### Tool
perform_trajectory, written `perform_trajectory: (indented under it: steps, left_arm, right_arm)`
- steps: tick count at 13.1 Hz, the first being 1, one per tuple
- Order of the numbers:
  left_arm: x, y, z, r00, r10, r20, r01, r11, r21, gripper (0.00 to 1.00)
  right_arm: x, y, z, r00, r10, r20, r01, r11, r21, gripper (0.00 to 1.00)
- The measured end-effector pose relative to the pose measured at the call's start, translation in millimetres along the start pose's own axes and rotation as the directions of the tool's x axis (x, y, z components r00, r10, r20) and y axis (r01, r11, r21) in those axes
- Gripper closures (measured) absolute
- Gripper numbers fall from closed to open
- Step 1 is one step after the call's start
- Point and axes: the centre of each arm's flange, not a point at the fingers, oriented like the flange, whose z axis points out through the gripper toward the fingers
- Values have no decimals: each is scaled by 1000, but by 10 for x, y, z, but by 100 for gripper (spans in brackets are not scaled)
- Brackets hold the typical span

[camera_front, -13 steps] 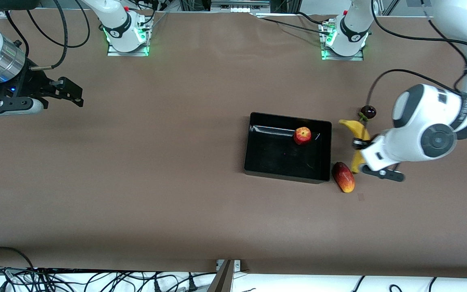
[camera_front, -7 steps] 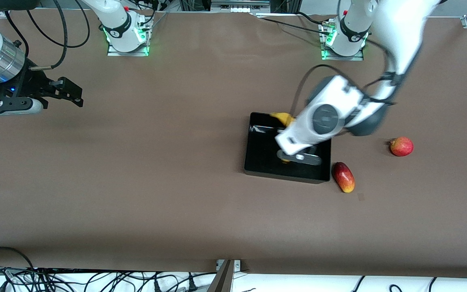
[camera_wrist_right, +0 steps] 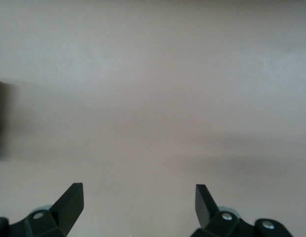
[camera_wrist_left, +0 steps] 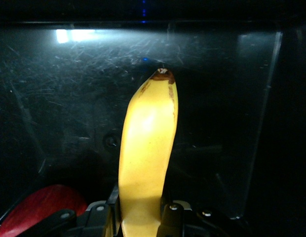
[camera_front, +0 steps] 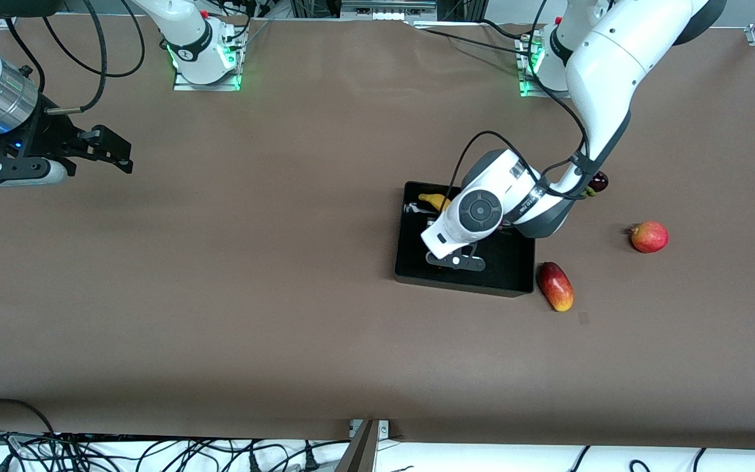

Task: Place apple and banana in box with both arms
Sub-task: 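Open the left gripper to release the banana and raise it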

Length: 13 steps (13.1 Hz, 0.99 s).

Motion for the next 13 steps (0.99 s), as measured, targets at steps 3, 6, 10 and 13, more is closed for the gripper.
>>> perform_trajectory:
  steps: [3,6,10,13]
  left_arm:
    - [36,-46,-29,1000,-27,-6,27,1000,-3,50]
    - [111,-206,-371,997,-69,-34,69,998,-1,23]
    - [20,-795,-1553,985,-168,-33,170,982,80,0]
    - [-153,-1211,-2356,982,-186,-10,186,976,116,0]
  right_arm:
    - [0,3,0,1000,1,0,-1,1000,0,0]
    - [2,12,2,1000,2,0,-2,1000,0,0]
    - [5,16,7,1000,3,1,-3,1000,0,0]
    - [6,17,9,1000,3,1,-3,1000,0,0]
